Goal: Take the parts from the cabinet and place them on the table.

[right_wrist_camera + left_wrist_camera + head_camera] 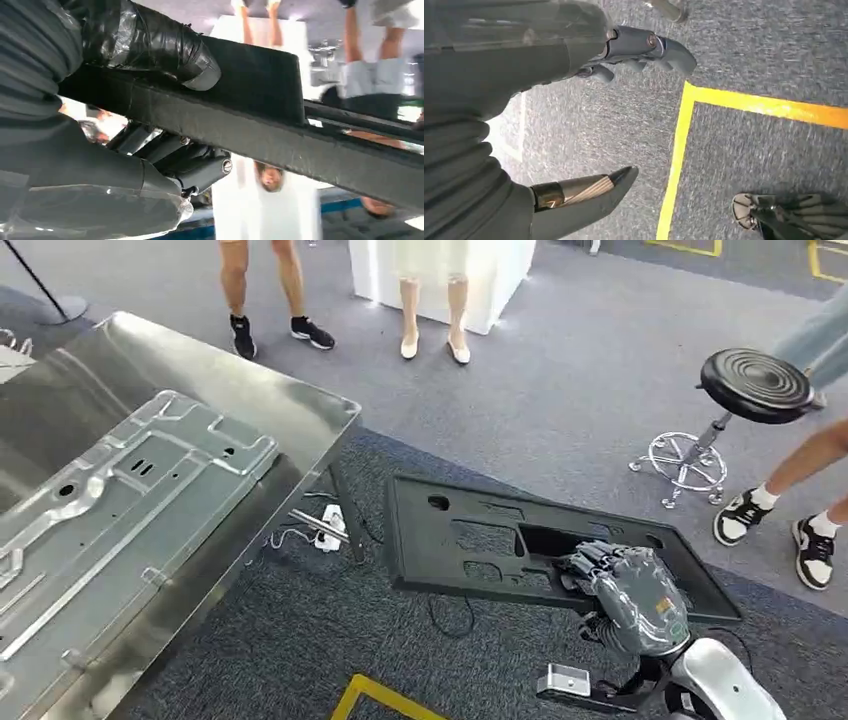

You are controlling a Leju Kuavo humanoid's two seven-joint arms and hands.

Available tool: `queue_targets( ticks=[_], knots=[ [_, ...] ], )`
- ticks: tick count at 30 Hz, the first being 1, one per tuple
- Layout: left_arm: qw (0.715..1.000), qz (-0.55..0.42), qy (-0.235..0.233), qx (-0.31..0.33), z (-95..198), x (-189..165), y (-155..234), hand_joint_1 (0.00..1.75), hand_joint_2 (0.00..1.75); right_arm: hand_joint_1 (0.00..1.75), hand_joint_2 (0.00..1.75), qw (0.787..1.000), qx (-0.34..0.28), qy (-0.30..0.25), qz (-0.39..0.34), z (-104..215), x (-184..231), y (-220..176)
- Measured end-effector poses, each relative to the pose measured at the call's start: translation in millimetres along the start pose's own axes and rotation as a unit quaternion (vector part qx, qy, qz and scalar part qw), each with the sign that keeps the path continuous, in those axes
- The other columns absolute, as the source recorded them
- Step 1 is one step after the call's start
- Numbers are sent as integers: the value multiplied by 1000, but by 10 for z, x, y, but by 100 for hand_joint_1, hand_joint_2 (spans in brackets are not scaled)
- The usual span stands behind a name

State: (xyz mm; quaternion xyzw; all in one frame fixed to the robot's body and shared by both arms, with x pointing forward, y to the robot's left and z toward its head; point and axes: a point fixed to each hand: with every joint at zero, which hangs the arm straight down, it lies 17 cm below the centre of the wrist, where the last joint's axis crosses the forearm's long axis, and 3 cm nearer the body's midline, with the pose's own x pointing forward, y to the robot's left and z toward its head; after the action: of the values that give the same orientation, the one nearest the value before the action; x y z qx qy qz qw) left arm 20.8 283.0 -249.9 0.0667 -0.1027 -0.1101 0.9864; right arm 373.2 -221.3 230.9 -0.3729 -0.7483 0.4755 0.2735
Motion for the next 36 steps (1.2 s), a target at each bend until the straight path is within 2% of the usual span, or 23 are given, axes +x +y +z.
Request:
queue_targets(
  ticks=[36],
  knots=[
    [1000, 8, 2, -4, 2, 13, -31, 0, 175, 175, 175, 1000, 23, -1, 2, -184, -25, 141]
  ],
)
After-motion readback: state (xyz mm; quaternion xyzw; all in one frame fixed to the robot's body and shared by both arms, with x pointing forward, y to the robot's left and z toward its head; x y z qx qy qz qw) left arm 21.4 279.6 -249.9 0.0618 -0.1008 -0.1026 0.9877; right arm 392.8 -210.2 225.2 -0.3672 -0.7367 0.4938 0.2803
